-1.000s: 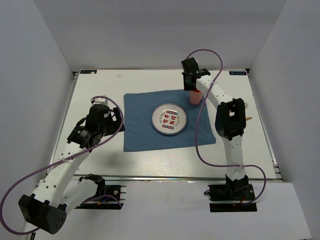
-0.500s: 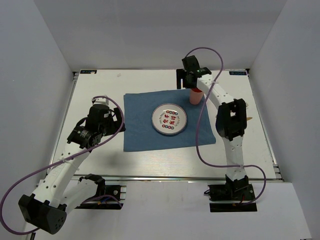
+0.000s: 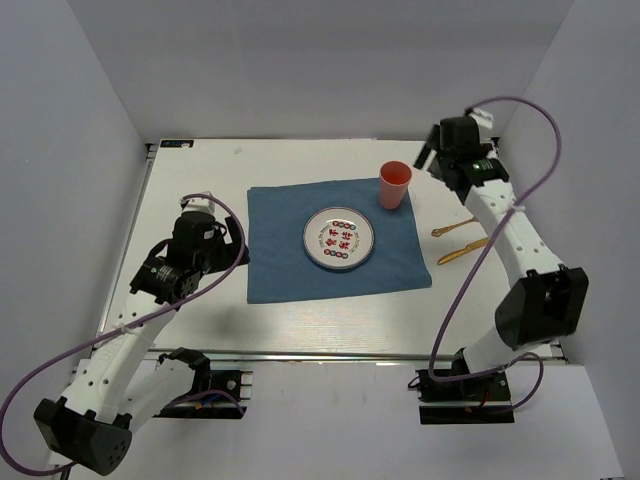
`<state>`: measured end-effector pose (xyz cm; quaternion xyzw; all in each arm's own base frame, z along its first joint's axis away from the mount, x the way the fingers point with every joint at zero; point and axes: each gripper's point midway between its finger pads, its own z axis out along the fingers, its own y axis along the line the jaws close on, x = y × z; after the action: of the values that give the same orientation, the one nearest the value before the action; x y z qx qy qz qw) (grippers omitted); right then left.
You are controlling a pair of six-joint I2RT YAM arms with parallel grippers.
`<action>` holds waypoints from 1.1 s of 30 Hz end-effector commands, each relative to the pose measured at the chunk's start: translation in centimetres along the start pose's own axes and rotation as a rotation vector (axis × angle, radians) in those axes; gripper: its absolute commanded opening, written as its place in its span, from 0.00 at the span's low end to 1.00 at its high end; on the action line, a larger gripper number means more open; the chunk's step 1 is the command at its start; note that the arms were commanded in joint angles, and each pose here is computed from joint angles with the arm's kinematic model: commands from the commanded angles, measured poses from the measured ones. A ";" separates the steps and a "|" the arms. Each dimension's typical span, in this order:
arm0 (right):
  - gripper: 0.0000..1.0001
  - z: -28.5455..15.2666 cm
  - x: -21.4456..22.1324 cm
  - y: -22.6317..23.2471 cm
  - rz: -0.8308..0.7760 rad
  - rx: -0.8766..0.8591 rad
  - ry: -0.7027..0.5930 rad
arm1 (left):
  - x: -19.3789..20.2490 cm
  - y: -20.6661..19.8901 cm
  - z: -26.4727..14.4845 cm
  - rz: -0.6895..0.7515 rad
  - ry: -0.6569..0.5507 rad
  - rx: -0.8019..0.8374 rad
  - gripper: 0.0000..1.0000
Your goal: Set the dinner table for one person
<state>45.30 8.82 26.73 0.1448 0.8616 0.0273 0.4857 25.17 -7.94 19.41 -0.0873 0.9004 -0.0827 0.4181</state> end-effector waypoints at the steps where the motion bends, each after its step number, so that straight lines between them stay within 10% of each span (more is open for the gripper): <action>1: 0.89 -0.6 1.9 -6.7 0.217 0.236 -0.062 | -0.3 -0.2 -0.4 -0.001 -0.029 0.020 0.98; 17: 0.89 2.9 17.3 -18.8 0.444 0.570 0.206 | -0.2 -0.8 -0.8 0.006 -0.033 0.059 0.98; 33: 0.72 4.7 23.1 -18.8 0.540 0.543 0.381 | -0.4 -0.7 -1.0 0.005 -0.043 0.054 0.98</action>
<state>34.11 -3.98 2.33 0.4642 0.8486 -0.0685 0.2443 24.75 -8.34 19.79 -0.0804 0.8967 -0.0960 0.4246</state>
